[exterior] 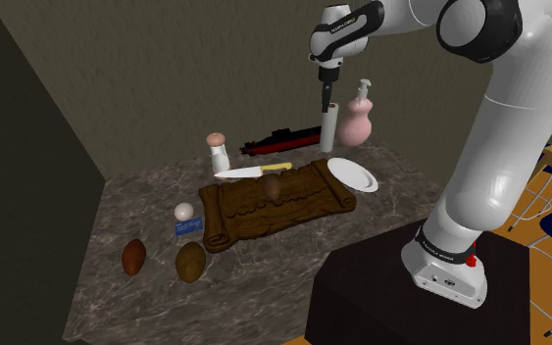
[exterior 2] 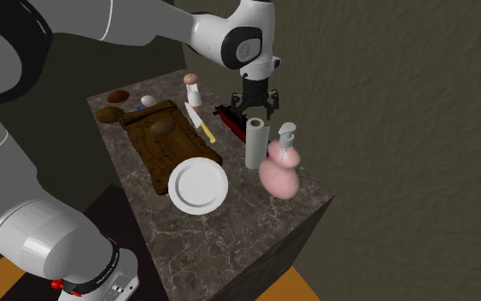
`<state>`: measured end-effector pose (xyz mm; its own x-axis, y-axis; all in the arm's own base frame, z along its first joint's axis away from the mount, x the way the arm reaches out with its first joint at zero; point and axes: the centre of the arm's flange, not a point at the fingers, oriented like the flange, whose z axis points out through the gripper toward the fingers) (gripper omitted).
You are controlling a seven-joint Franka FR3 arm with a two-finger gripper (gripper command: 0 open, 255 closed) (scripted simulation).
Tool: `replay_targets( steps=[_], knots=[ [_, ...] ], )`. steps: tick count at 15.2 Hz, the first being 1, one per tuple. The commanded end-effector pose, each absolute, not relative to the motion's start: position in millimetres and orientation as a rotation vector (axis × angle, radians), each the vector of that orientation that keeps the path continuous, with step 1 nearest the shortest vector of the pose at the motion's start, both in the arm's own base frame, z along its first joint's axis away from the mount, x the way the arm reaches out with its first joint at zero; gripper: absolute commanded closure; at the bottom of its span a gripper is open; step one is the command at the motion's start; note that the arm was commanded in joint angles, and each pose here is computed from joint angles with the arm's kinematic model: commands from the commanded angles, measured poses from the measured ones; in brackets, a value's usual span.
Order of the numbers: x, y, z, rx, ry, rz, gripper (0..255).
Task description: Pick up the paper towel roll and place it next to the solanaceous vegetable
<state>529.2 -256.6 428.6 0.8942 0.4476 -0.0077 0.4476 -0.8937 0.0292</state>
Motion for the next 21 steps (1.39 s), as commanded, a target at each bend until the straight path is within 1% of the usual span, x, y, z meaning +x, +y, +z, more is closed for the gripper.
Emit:
replay_targets(
  steps=[1, 10, 11, 21],
  knots=[
    [528.9, -256.2, 417.8, 3.028, 0.716, -0.001, 0],
    [529.0, -256.3, 414.8, 3.028, 0.716, -0.001, 0],
    [529.0, -256.3, 414.8, 3.028, 0.716, -0.001, 255],
    [528.9, -256.3, 420.0, 3.028, 0.716, -0.001, 255]
  ],
)
